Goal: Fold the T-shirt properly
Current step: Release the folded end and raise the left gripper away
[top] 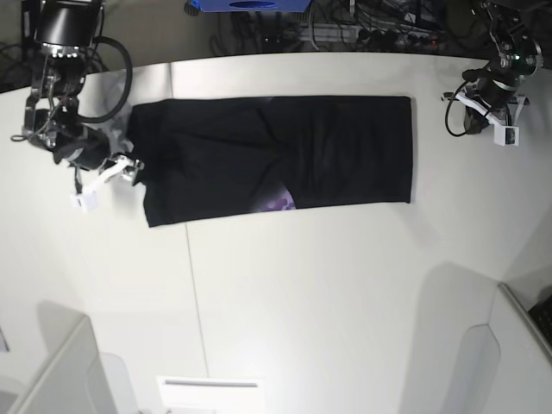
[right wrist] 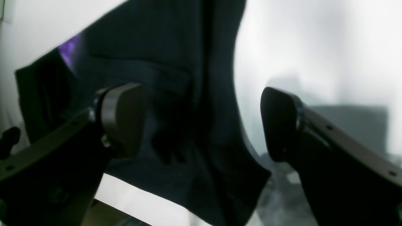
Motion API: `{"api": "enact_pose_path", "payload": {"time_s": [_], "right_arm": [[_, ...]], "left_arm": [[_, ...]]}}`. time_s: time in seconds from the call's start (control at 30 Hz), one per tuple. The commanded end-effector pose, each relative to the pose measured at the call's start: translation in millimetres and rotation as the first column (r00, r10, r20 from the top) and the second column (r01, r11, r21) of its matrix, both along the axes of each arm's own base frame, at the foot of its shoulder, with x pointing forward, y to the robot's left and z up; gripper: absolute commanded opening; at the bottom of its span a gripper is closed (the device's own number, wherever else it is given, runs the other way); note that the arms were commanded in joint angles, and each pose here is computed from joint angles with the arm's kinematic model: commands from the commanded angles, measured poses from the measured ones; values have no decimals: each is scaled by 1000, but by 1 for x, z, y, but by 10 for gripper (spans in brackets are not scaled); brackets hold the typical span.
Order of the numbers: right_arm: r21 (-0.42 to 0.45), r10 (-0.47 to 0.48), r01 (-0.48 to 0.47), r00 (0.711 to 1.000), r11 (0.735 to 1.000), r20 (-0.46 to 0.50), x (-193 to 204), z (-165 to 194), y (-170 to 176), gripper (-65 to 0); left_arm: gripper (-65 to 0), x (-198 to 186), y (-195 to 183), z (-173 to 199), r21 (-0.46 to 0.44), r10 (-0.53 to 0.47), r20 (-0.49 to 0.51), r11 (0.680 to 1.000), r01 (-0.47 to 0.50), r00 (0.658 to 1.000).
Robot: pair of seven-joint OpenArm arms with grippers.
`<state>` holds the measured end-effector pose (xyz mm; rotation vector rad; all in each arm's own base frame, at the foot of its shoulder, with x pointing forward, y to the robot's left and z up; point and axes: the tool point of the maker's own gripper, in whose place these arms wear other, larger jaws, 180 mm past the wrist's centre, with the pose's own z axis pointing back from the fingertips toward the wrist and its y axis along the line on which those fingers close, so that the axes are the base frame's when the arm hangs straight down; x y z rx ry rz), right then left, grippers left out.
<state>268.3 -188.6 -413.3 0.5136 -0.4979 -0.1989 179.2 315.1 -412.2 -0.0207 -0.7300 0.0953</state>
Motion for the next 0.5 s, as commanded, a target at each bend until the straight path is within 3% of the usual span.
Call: {"api": "enact_pose_path", "payload": {"time_s": [0.0,0.1,0.2,0.47], "right_arm": [[0,12,-12,999,1000,31,5,6,-3,-116],[6,52,-52,999,999,8,-5,-1,1,-116],[15,120,-120,993,993,-6,-13,-4,15,-116],[68,130,-129,991,989,-11,-17,-10,38,-116]], "left_arm": [[-650,9,5,10,10,-3,43,1000,2,999],[-650,9,4,7,6,-4,37,1000,4,999],[-650,13,-17,-1,-15,-67,19,998,67,998],[-650,27,-48,-6,-61,-117,37,991,119,992]]}}
